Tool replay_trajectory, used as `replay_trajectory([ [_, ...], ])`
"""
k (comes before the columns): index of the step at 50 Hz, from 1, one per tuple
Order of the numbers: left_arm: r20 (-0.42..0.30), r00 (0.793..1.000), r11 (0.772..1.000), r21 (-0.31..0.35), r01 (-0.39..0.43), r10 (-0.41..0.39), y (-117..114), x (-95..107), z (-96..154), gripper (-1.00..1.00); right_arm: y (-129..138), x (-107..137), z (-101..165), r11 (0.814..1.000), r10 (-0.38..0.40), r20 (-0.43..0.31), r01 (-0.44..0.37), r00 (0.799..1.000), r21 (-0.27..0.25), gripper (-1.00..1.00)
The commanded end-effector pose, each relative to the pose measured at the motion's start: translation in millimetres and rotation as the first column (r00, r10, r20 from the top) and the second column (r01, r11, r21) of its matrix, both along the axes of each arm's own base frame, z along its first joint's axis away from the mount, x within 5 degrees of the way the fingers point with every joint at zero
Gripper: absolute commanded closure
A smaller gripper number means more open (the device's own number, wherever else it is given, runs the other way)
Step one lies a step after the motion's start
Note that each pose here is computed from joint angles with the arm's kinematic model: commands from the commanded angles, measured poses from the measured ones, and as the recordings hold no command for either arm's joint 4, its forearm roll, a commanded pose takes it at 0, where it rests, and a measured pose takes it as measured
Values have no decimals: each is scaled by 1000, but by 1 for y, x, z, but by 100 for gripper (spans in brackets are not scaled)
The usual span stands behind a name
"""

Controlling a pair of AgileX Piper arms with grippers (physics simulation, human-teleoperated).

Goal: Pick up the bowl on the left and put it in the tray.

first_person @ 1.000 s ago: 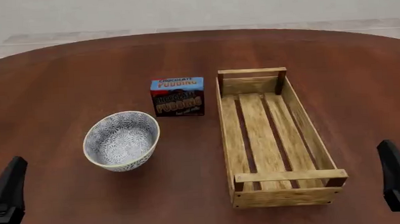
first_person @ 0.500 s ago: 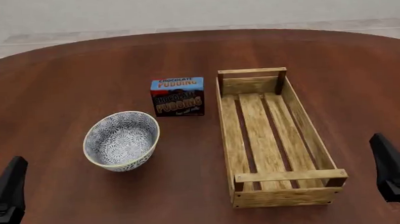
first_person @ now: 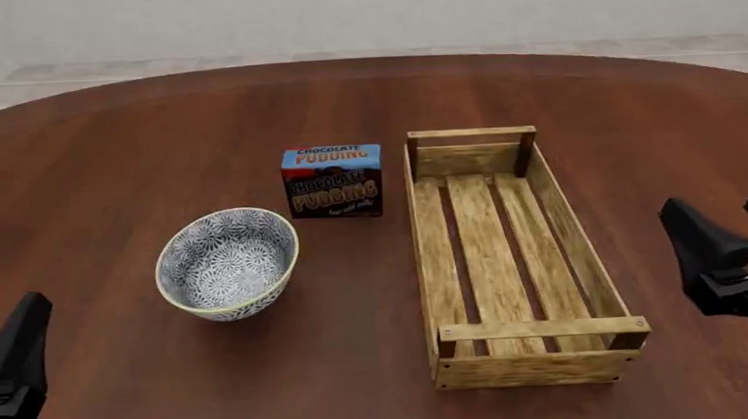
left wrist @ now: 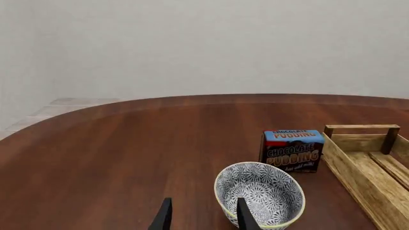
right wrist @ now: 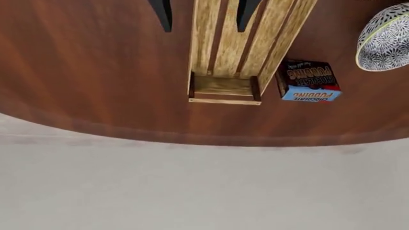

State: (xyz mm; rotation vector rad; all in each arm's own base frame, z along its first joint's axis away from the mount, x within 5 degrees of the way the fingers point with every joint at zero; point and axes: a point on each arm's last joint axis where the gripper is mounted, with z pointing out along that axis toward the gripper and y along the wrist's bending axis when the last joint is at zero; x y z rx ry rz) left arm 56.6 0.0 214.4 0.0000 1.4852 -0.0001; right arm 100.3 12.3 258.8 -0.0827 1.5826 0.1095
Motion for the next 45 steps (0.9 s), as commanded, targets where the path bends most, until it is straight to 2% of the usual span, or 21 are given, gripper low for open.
replay_trajectory([
  [1, 0, 1000, 1000, 0, 0, 0, 0, 0, 0, -100, 8, 15, 16, 999, 54, -35, -54, 998, 2, -100],
  [19, 0, 1000, 1000, 0, 0, 0, 0, 0, 0, -100, 26, 34, 44, 988, 154, -75, -154, 985, -7, -100],
  [20, 0, 1000, 1000, 0, 0, 0, 0, 0, 0, -100, 30, 39, 44, 985, 172, -96, -173, 980, -5, -100],
  [31, 0, 1000, 1000, 0, 0, 0, 0, 0, 0, -100, 46, 54, 48, 972, 232, -134, -233, 963, 9, -100],
  [39, 0, 1000, 1000, 0, 0, 0, 0, 0, 0, -100, 66, 66, 47, 952, 305, -182, -305, 935, 26, -100],
  [45, 0, 1000, 1000, 0, 0, 0, 0, 0, 0, -100, 74, 70, 51, 943, 331, -193, -333, 924, 21, -100],
])
